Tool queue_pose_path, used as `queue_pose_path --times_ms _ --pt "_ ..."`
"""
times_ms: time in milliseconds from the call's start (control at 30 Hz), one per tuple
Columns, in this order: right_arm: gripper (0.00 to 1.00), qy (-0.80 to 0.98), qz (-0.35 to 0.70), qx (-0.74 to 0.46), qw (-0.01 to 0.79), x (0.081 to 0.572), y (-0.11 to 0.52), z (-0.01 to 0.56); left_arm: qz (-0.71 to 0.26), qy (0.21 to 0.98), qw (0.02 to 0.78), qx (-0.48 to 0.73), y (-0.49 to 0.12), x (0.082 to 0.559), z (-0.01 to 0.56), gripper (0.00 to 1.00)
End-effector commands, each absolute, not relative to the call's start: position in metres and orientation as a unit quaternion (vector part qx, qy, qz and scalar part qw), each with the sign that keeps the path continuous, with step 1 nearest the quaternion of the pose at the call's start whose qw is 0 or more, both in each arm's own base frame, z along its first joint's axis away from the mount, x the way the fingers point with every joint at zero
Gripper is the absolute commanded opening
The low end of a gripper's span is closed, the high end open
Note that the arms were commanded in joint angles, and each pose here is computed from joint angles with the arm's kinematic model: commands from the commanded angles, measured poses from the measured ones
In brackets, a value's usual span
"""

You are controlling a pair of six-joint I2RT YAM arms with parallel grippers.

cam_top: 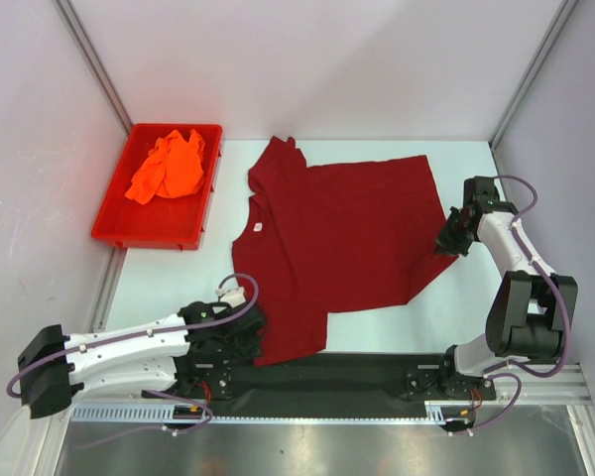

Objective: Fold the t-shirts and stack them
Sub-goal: Flatten the tshirt out

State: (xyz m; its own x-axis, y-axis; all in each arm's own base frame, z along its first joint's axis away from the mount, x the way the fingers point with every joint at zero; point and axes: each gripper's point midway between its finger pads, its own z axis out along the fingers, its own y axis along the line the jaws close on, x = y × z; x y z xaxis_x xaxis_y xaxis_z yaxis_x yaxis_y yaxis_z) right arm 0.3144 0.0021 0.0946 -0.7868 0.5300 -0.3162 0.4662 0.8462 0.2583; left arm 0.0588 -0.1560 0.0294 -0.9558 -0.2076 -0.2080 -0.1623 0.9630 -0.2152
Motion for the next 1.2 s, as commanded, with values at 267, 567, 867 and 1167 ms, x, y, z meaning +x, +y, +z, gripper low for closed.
queue_pose_path --times_ms 267,567,867,1167 --pt "0.0 0.943 0.08 0.256 0.196 0.315 0.002 0.099 -0.141 0.978 0.112 -0.103 -0.179 0.062 0.018 0.34" --pt "0.0 0.943 0.084 0.253 0.199 0.315 0.003 0.102 -0.113 0.983 0.109 -0.095 -0.168 0.058 0.022 0.38" --pt "0.0 0.942 0.08 0.252 0.205 0.314 0.001 0.103 -0.13 0.983 0.099 -0.085 -0.177 0.056 0.014 0.38" --pt "0.0 0.942 0.079 0.252 0.209 0.313 0.001 0.106 -0.128 0.983 0.092 -0.088 -0.173 0.052 0.007 0.36"
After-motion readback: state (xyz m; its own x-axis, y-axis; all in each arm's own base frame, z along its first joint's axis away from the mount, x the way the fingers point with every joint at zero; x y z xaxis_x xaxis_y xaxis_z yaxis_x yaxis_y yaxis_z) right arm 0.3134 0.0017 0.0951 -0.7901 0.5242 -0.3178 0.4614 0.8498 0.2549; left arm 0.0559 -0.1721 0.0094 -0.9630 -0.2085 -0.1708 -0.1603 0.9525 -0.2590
